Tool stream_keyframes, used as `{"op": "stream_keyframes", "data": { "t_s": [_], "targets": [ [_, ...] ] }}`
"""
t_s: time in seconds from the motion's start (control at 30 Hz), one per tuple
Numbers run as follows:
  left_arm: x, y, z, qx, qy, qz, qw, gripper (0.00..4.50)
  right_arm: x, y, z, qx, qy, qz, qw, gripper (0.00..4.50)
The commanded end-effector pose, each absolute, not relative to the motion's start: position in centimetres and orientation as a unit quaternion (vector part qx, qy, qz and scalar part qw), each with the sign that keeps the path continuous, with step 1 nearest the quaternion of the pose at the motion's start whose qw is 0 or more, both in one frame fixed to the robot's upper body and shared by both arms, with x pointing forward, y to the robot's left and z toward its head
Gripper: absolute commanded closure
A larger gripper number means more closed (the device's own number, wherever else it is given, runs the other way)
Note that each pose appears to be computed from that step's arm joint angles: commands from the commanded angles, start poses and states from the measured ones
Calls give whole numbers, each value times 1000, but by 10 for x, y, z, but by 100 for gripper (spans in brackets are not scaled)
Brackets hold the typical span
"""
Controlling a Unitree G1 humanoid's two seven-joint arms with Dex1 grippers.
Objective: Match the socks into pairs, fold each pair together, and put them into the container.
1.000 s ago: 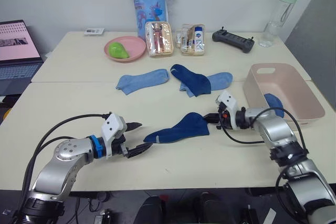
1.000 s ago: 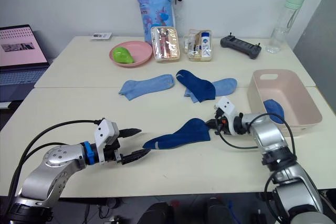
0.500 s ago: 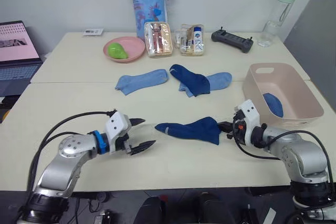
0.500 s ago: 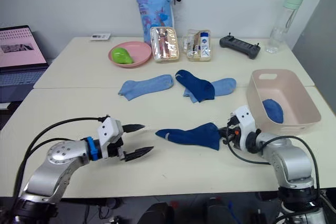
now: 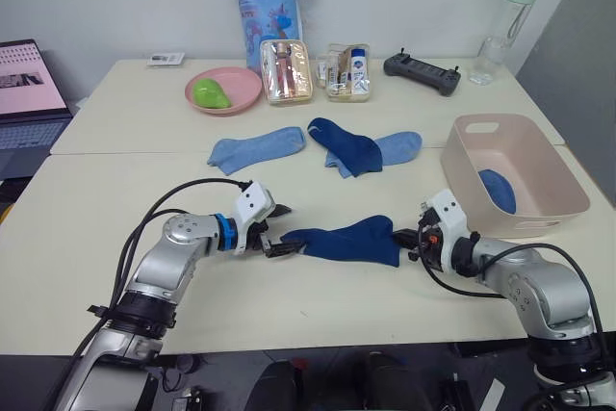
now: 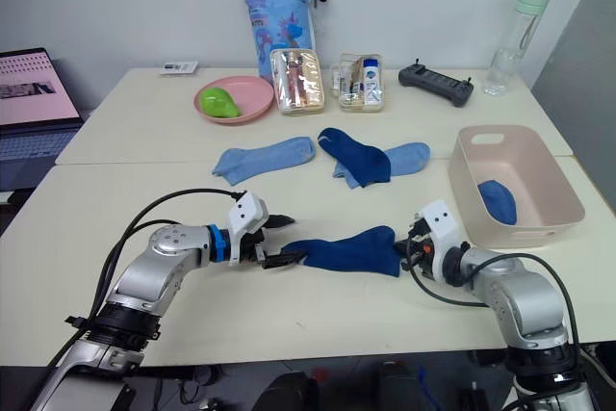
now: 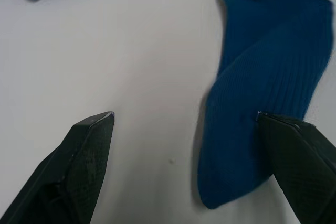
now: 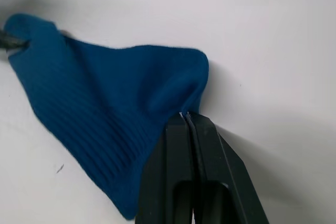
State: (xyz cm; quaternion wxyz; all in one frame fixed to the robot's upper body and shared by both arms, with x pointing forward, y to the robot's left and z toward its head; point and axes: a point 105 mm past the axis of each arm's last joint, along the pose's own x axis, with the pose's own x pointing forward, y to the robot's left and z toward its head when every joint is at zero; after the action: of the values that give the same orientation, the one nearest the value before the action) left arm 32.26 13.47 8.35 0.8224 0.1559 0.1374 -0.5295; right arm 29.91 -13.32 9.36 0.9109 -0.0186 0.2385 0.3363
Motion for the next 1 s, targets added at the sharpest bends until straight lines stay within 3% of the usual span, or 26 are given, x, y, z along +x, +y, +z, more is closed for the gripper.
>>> {"op": "stream_keyframes", "data": {
  "t_s": [0.03,0.1,0.33,0.47,0.67,1.0],
  "targets": [
    [310,136,87,186,125,-553,802,39,307,-139,109,-11,205,321,924,450],
    [304,139,85,201,126,-559,795,89,310,-141,109,-3,205,314,927,450],
    [302,157,99,225,80,-533,811,329,314,-135,114,39,213,312,925,450],
    [300,166,98,207,99,-520,823,447,308,-126,109,40,227,334,914,450],
    [301,164,109,172,81,-510,839,447,312,-130,109,34,229,330,915,450],
    [297,198,102,250,87,-473,840,447,299,-104,113,42,225,381,896,450]
  ]
}}
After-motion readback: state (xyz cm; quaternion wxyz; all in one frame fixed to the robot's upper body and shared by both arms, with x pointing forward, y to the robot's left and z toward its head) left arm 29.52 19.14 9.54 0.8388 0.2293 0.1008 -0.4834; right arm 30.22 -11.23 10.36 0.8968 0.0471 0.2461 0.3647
